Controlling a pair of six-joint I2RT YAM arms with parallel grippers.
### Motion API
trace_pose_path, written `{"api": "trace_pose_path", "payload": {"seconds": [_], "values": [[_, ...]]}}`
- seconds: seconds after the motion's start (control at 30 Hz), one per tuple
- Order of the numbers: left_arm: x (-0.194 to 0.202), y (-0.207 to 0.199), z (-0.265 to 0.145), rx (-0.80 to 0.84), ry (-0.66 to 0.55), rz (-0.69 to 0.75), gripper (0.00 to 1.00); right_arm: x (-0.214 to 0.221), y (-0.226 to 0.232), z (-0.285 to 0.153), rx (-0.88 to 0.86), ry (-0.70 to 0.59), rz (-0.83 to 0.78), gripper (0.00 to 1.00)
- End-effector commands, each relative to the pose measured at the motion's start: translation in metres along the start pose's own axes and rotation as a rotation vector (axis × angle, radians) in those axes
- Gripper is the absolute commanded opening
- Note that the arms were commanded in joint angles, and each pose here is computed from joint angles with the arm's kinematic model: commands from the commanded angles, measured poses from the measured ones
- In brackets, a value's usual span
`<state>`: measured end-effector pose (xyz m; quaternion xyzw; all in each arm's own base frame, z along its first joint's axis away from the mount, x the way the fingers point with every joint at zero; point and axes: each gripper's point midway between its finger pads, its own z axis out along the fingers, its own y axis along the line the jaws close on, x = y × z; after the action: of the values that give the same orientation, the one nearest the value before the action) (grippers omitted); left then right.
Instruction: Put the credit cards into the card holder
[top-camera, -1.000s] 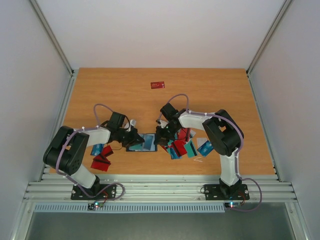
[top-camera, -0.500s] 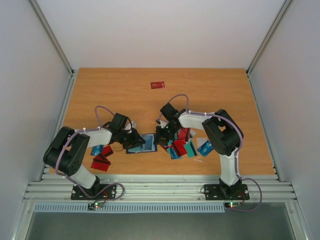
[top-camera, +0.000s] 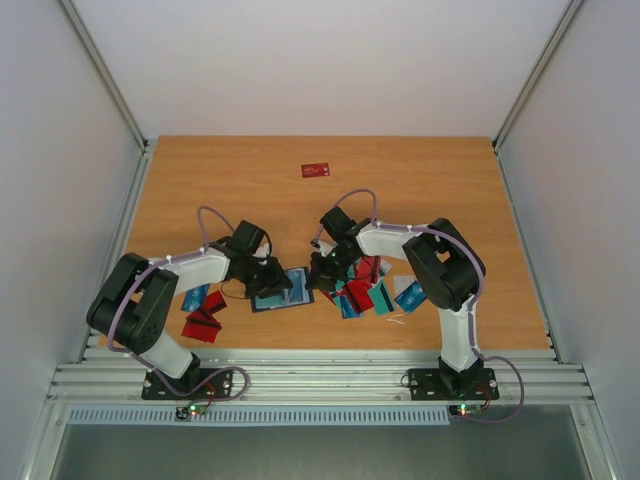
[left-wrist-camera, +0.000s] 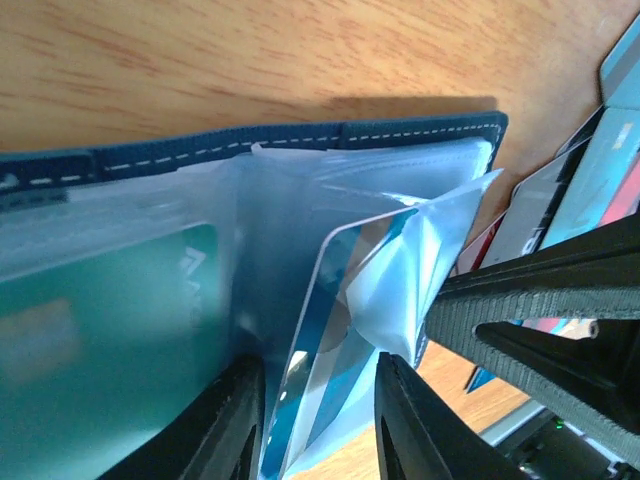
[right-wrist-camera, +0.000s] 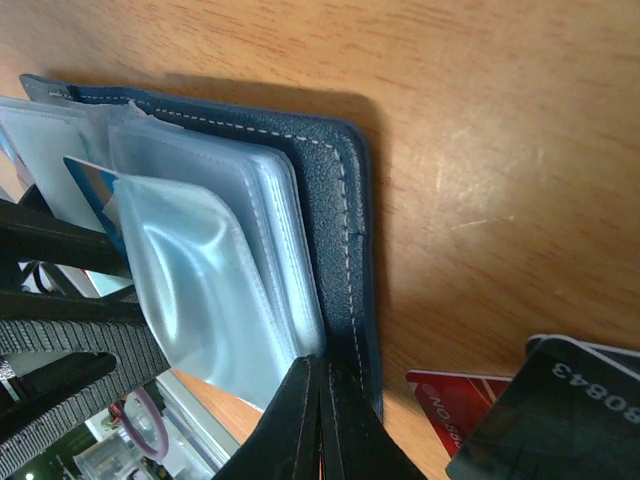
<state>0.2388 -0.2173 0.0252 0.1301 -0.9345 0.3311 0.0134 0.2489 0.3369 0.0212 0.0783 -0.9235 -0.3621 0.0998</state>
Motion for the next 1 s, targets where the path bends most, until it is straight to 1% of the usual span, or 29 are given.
{"api": "trace_pose_path", "payload": {"seconds": [0.0, 0.2, 0.37, 0.4, 0.5, 0.53, 0.77, 0.97], "values": [[0.012, 0.023, 0.000, -0.157, 0.041, -0.069, 0.35, -0.002, 0.001, 0.006, -0.006, -0.006, -0.013, 0.02], [0.012, 0.018, -0.001, -0.198, 0.039, -0.096, 0.37, -0.001, 0.004, 0.004, -0.019, -0.007, -0.022, 0.02], [0.011, 0.009, 0.006, -0.207, 0.041, -0.087, 0.38, 0.002, 0.005, 0.004, -0.025, -0.002, -0.024, 0.02], [0.011, 0.008, 0.008, -0.208, 0.043, -0.086, 0.39, 0.003, 0.005, 0.004, -0.026, -0.002, -0.027, 0.02], [0.013, 0.008, 0.012, -0.222, 0.045, -0.103, 0.47, 0.005, 0.005, 0.003, -0.026, 0.000, -0.028, 0.02], [0.013, 0.008, 0.013, -0.227, 0.044, -0.114, 0.48, 0.006, 0.004, 0.003, -0.025, 0.001, -0.030, 0.01], [0.011, 0.011, 0.016, -0.234, 0.019, -0.156, 0.49, 0.012, 0.002, 0.001, -0.023, 0.008, -0.034, 0.01], [0.011, 0.004, 0.020, -0.207, 0.027, -0.166, 0.50, 0.014, 0.004, -0.004, -0.023, 0.002, -0.043, 0.01]]}}
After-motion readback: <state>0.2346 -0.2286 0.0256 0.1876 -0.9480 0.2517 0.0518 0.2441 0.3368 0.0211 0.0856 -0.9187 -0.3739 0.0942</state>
